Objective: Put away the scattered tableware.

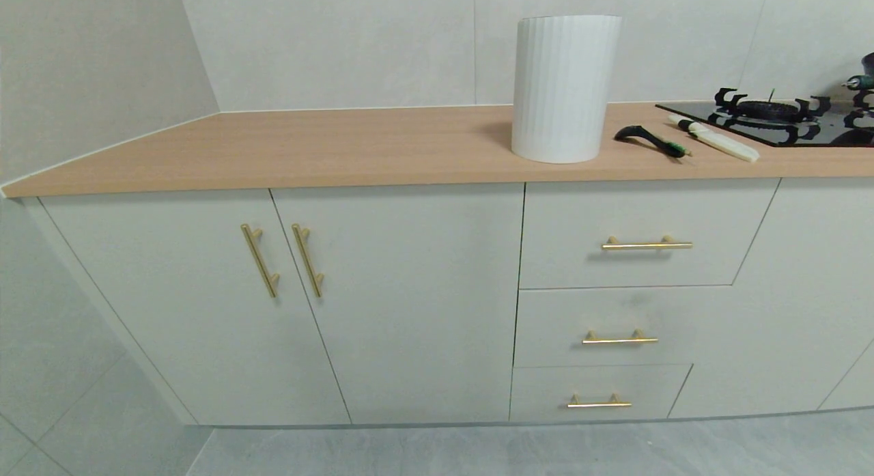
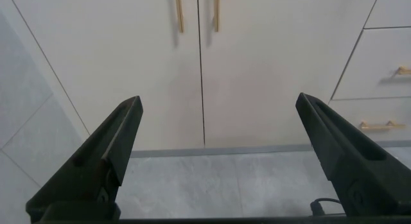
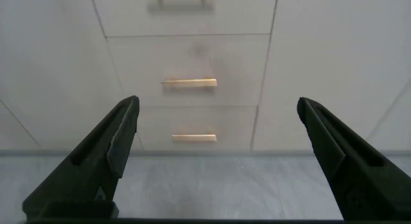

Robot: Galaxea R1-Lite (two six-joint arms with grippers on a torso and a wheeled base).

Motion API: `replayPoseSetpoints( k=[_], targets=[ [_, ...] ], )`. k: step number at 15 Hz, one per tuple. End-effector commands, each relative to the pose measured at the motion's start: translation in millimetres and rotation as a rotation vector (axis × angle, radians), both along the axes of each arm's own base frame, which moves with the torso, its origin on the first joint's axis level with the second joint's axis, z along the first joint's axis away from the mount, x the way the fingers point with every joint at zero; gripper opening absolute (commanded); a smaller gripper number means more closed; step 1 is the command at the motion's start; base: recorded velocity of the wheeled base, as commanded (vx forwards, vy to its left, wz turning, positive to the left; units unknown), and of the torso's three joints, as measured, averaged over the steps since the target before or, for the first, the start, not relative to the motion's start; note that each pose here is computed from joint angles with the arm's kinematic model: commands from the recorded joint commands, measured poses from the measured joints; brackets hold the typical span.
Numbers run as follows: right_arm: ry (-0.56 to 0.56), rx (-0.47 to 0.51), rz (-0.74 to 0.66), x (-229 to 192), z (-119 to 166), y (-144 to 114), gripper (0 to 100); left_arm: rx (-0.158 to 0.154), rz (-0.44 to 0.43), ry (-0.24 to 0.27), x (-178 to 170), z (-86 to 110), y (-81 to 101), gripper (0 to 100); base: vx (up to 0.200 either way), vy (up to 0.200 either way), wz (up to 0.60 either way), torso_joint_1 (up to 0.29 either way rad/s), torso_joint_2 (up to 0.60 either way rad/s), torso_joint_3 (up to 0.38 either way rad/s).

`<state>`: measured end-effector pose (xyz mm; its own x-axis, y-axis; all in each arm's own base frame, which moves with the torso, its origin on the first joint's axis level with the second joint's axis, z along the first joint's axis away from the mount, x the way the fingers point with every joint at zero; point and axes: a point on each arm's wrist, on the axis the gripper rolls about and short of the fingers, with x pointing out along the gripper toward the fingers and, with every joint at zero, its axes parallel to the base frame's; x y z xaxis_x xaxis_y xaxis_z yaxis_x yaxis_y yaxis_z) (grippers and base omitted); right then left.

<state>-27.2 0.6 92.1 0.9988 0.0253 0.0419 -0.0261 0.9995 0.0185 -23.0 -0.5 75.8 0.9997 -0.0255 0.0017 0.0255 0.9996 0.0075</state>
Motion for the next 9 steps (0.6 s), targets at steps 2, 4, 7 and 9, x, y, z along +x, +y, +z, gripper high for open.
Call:
replayPoseSetpoints(
  k=[2,4,7,9],
  targets=[
    [0.13,0.056,0.124,19,57,1,100,0.0,0.001,0.002,0,0.0,0.0,100,0.0,0.0,0.0,0.0,0.0,0.0],
    [0.301,0.048,0.187,50,67,4,100,0.0,0.001,0.002,0,0.0,0.0,100,0.0,0.0,0.0,0.0,0.0,0.0],
    [0.568,0.033,0.195,130,73,17,100,0.0,0.001,0.002,0,0.0,0.0,100,0.0,0.0,0.0,0.0,0.0,0.0],
    [0.618,0.026,0.187,180,59,24,100,0.0,0.001,0.002,0,0.0,0.0,100,0.0,0.0,0.0,0.0,0.0,0.0]
  ],
)
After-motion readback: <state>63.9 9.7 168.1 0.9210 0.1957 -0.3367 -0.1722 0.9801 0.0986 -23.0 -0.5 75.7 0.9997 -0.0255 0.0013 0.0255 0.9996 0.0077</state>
